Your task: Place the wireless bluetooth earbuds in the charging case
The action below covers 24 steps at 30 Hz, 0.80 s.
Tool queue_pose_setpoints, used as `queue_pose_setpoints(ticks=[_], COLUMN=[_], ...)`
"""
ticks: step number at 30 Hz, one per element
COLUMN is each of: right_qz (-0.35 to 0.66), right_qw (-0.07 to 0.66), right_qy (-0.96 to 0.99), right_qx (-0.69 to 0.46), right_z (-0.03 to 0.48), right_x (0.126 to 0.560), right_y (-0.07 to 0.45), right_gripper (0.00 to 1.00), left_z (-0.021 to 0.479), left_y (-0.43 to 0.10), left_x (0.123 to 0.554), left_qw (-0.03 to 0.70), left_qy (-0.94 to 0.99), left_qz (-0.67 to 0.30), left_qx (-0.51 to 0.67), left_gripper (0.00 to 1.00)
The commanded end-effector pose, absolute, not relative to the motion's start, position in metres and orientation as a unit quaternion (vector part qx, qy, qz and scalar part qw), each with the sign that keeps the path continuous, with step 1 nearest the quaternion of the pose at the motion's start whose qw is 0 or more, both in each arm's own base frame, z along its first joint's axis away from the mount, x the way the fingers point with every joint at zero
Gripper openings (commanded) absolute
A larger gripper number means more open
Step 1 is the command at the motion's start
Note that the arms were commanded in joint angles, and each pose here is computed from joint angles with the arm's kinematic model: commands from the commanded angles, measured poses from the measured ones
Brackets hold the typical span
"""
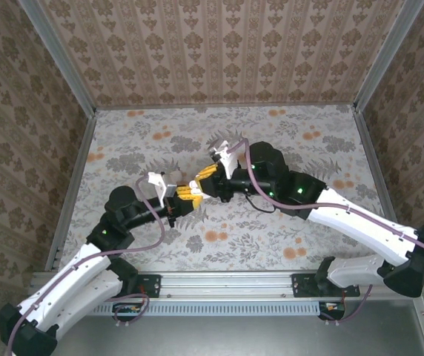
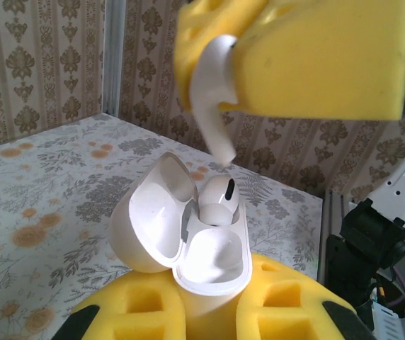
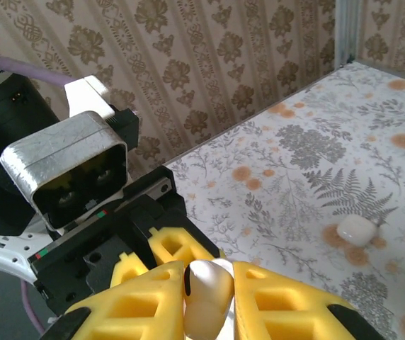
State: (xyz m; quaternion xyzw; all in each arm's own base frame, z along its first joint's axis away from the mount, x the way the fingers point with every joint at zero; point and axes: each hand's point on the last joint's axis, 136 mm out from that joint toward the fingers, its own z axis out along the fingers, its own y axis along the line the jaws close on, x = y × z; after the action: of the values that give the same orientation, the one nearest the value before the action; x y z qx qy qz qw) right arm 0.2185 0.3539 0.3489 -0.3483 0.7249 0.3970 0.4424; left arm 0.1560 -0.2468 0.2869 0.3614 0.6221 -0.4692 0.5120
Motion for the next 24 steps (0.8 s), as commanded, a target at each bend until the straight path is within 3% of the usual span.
queue_pose_setpoints(ticks=[1,24], right_qz=[0.421,0.398], right_qw=[0.454,0.427], right_qy=[0.693,0.698], right_qx=[-0.370,-0.416], right_z=[0.370,0.341], right_x=[0.210,0.199], right_y=[0.366,0.375], right_gripper=[0.20,0.19], left_z=[0.317,0.333], left_y=[-0.248,-0.244], left_x=[0.149,0.147], left_qw=[0.532,0.549], left_qy=[0.589,0.576], left_qz=[-0.486,-0.493], left_qx=[0.367,0.351], left_gripper=[0.00,0.00])
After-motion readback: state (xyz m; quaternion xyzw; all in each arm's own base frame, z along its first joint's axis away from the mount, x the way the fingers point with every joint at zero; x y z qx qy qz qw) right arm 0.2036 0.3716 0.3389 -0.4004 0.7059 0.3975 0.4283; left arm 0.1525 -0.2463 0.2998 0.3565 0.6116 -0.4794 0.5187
